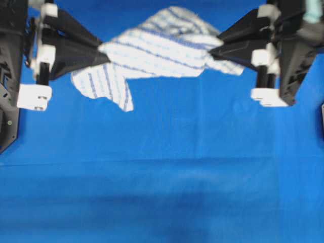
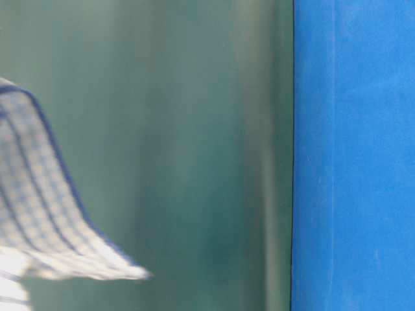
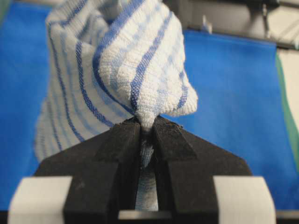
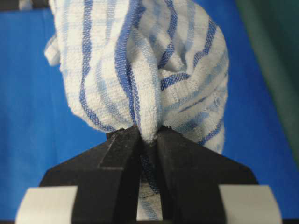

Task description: Lift the towel with both arms.

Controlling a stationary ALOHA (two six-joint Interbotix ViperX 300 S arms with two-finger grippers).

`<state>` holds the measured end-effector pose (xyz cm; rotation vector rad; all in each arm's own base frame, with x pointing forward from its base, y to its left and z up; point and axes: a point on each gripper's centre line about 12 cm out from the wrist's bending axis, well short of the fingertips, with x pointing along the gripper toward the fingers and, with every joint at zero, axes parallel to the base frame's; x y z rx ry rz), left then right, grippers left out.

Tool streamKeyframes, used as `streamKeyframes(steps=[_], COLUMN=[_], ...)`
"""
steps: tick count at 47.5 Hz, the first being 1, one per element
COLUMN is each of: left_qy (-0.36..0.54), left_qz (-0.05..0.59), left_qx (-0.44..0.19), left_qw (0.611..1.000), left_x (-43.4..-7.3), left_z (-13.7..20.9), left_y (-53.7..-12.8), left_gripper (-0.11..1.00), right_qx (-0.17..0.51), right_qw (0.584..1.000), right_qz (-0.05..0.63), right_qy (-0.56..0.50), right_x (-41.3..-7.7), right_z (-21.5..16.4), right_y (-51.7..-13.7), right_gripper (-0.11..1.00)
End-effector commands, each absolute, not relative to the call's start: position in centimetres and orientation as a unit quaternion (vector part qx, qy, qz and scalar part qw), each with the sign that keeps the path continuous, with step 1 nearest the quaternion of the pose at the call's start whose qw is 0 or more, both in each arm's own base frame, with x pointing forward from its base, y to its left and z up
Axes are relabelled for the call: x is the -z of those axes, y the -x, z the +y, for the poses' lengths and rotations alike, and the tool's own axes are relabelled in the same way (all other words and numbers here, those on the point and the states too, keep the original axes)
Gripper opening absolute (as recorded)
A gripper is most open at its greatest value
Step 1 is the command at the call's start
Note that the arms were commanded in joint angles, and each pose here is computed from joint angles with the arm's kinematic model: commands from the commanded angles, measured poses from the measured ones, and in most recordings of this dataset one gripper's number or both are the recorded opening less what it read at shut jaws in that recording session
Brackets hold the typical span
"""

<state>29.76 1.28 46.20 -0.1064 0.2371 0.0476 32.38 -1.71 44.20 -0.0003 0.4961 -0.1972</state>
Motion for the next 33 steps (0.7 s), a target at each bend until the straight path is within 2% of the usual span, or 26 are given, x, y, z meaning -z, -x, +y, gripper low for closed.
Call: streamKeyframes(steps=[1, 7, 33], left_qy=[0.039, 0.020, -0.028], left_qz=[0.086, 0.071, 0.060], left_qx=[-0.027, -0.029, -0.027], left_qw=[0.995, 0.997, 0.997], left_x=[-48.7, -49.9, -50.1], left_z=[1.6, 1.8, 2.0], left_y=[-29.5, -29.5, -30.5], left_gripper=[0.04, 0.04, 0.05], right_qx=[0.096, 0.094, 0.084], right_qw=[0.972, 0.975, 0.983], right_qz=[0.214, 0.200, 0.157], right_qy=[0.004, 0.011, 0.034], right_x=[-46.5, -47.3, -49.2], right_z=[-1.7, -1.7, -1.6], right_y=[-31.3, -30.7, -29.2], right_gripper=[0.13, 0.13, 0.14])
